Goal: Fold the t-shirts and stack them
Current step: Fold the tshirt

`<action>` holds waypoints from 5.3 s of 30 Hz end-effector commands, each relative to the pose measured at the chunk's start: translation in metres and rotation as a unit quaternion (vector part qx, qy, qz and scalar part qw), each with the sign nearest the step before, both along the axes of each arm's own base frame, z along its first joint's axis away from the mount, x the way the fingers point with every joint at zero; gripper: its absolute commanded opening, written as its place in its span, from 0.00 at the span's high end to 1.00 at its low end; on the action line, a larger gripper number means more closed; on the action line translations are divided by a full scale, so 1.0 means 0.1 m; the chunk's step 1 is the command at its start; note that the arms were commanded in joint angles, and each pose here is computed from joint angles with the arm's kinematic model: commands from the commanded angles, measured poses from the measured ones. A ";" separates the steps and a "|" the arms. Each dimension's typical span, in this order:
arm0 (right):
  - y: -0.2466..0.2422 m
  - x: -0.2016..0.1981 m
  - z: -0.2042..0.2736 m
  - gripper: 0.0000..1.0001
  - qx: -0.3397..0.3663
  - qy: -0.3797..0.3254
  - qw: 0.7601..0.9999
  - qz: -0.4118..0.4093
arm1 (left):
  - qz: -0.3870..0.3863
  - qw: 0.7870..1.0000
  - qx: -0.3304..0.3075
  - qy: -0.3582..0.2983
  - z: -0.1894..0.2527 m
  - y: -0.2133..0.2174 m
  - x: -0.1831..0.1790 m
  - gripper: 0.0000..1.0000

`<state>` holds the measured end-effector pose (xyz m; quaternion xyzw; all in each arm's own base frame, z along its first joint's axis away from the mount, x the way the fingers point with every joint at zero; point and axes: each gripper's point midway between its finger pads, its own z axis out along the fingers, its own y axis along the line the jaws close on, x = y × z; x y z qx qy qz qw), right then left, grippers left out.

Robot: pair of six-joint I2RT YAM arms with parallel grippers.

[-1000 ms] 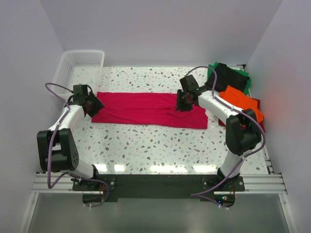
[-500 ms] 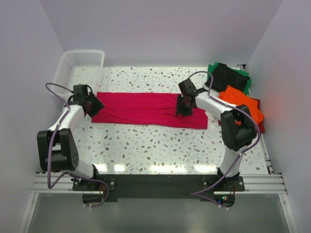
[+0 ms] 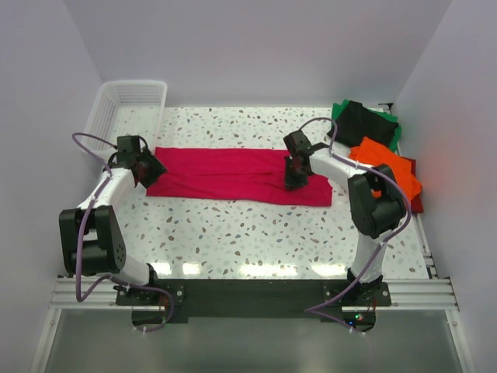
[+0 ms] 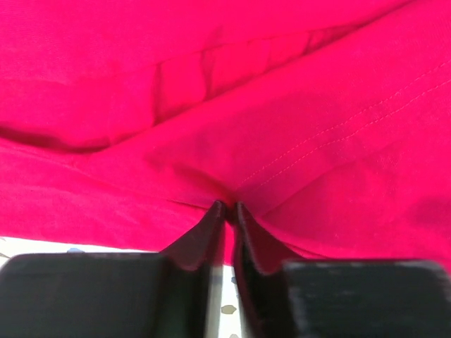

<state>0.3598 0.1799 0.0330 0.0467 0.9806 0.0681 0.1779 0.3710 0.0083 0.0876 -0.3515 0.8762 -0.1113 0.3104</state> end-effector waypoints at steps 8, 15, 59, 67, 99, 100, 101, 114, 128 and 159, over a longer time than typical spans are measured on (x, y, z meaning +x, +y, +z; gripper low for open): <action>-0.03 0.14 0.21 1.00 -0.013 -0.027 1.000 -0.006 | -0.010 1.000 0.013 -0.017 0.08 0.01 0.06 0.49; 0.02 0.28 0.46 1.00 -0.009 -0.056 0.998 -0.002 | -0.010 1.000 0.015 -0.018 0.10 0.01 0.06 0.50; 0.10 1.06 0.96 0.60 -0.016 -0.173 0.984 -0.031 | -0.074 0.991 0.106 -0.030 0.20 -0.25 0.47 0.45; -0.04 0.72 0.79 0.57 -0.019 -0.125 0.989 -0.071 | -0.097 0.984 0.146 0.039 -0.14 -0.17 0.76 0.44; -0.49 0.34 0.25 0.56 -0.085 -0.045 0.979 -0.182 | -0.117 0.971 0.156 0.140 -0.40 -0.16 0.62 0.39; -0.49 0.34 0.24 0.56 -0.085 -0.044 0.978 -0.184 | -0.115 0.971 0.156 0.142 -0.42 -0.16 0.61 0.39; -0.50 0.32 0.22 0.56 -0.087 -0.039 0.978 -0.188 | -0.115 0.970 0.156 0.149 -0.48 -0.17 0.59 0.39; -0.69 0.25 0.31 0.56 -0.097 -0.068 0.965 -0.236 | -0.127 0.962 0.183 0.159 -0.69 -0.38 0.48 0.38; -0.71 0.37 0.04 0.37 -0.083 -0.030 0.971 -0.223 | -0.134 0.955 0.188 0.186 -0.88 -0.43 0.36 0.37; -0.79 1.36 -0.08 0.37 -0.086 -0.023 0.982 -0.169 | -0.145 0.944 0.183 0.234 -0.76 -0.52 -0.51 0.37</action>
